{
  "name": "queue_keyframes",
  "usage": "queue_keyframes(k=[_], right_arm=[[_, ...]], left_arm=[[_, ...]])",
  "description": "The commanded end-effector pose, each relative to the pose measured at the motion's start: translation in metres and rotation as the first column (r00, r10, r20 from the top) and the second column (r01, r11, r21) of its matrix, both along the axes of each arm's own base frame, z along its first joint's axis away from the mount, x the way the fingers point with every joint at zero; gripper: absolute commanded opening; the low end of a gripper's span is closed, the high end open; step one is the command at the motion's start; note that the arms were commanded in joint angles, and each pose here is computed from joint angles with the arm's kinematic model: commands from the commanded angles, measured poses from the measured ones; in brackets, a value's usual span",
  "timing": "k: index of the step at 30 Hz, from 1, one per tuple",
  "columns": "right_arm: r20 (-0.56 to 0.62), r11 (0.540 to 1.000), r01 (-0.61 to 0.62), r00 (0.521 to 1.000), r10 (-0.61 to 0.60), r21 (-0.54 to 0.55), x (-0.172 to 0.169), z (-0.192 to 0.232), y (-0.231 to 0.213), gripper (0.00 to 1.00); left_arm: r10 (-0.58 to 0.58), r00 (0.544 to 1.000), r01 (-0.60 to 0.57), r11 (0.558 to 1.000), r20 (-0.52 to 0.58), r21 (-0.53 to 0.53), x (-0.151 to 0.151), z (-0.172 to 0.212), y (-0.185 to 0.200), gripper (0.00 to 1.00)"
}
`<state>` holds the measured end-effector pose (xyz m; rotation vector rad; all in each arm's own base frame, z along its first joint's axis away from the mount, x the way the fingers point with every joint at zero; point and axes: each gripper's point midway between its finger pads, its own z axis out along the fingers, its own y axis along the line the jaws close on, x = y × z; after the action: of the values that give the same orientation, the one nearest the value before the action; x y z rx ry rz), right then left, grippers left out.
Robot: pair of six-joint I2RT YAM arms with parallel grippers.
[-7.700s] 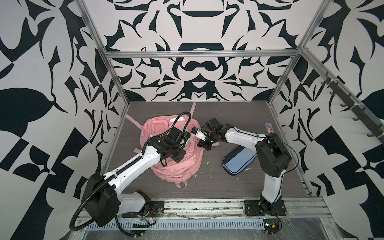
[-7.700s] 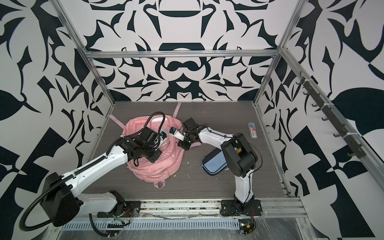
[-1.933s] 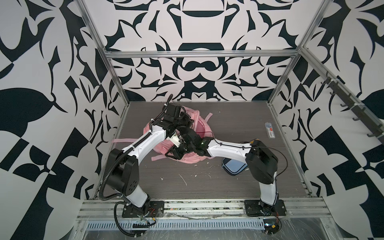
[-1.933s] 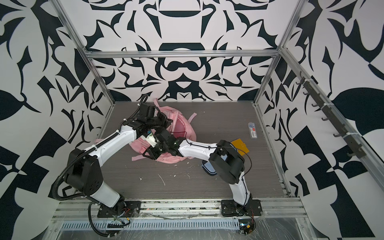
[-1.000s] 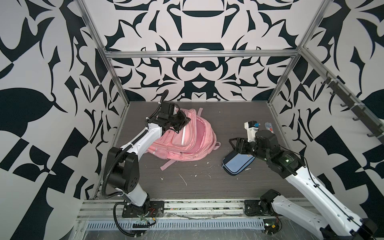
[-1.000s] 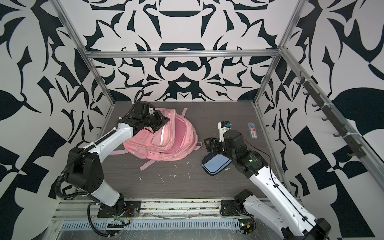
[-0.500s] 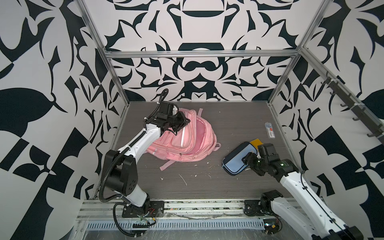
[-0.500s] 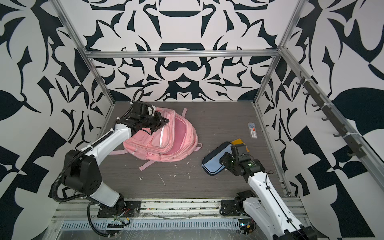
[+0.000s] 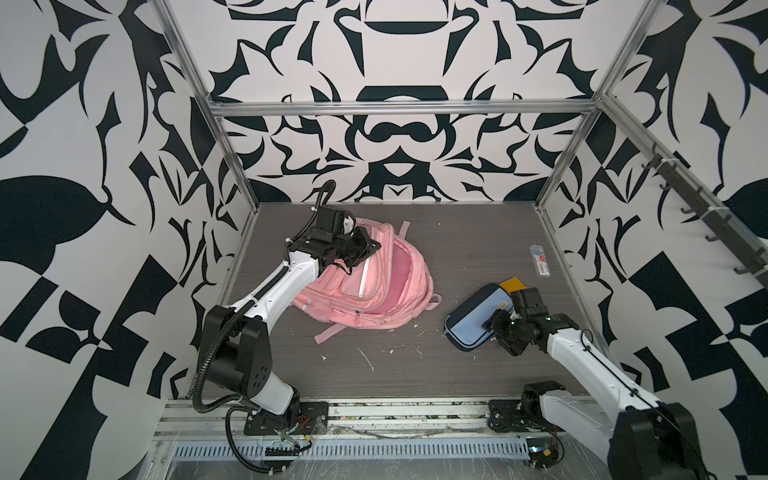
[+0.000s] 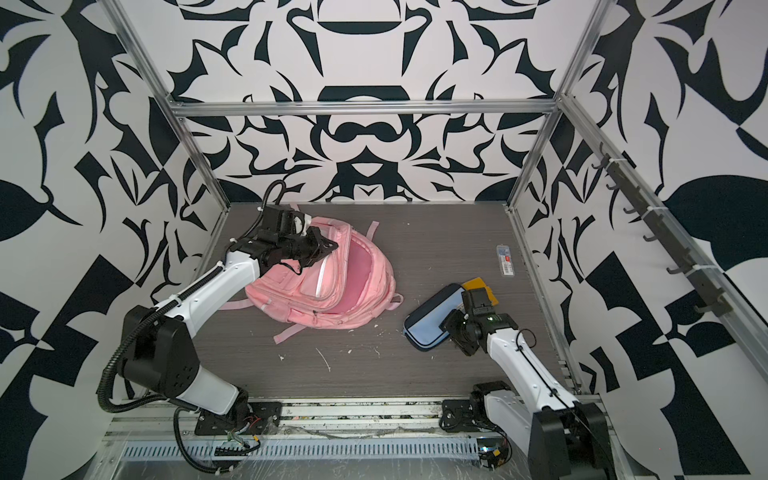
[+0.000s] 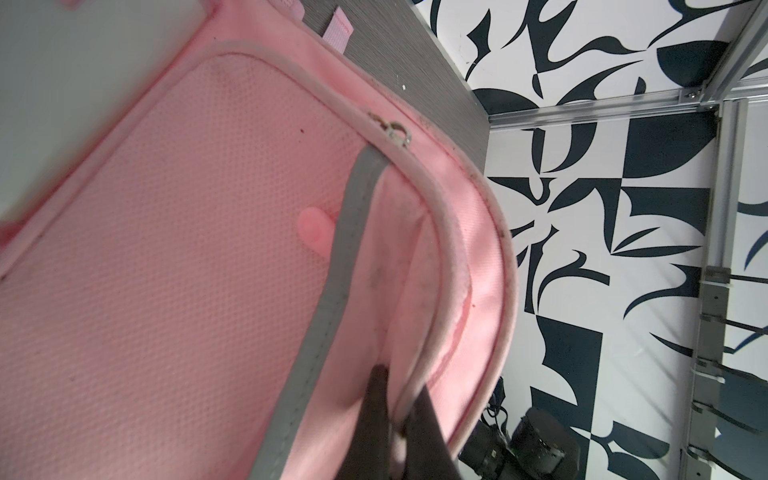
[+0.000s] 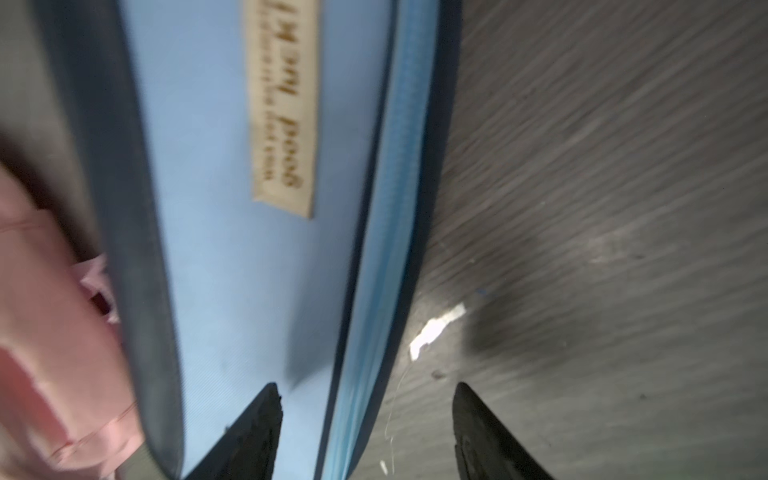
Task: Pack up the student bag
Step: 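Grasp the blue pencil case's long edge with the right gripper, then lift the pencil case and carry it toward the backpack opening with the right gripper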
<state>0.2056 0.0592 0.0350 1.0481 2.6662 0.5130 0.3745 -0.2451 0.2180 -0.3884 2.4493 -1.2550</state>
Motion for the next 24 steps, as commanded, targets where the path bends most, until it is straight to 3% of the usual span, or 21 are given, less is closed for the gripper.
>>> queue_keyframes(k=[1, 8, 13, 15, 24], right_arm=[[0.050, 1.000, 0.018, 0.999, -0.017, -0.017, 0.012, -0.001, -0.004, 0.66], [0.021, 0.999, 0.007, 1.000, -0.006, -0.038, 0.004, -0.015, -0.007, 0.53], [0.015, 0.999, -0.009, 1.000, 0.010, -0.047, 0.004, -0.021, -0.008, 0.24], [0.008, 0.998, -0.032, 0.999, 0.033, -0.057, 0.004, -0.021, -0.008, 0.18], [0.048, 0.991, -0.096, 0.994, 0.101, -0.098, 0.005, -0.008, -0.010, 0.00]], left_arm=[[-0.050, 0.996, 0.055, 0.996, 0.075, -0.063, -0.009, 0.025, -0.008, 0.00], [-0.062, 0.997, 0.064, 0.996, 0.039, -0.065, -0.017, 0.013, -0.008, 0.00], [-0.088, 0.995, 0.092, 0.992, 0.057, -0.089, -0.016, 0.018, -0.013, 0.00], [-0.090, 0.993, 0.097, 0.990, 0.070, -0.098, -0.016, 0.021, -0.013, 0.00], [-0.117, 0.987, 0.130, 0.985, 0.113, -0.114, -0.016, 0.029, -0.016, 0.00]])
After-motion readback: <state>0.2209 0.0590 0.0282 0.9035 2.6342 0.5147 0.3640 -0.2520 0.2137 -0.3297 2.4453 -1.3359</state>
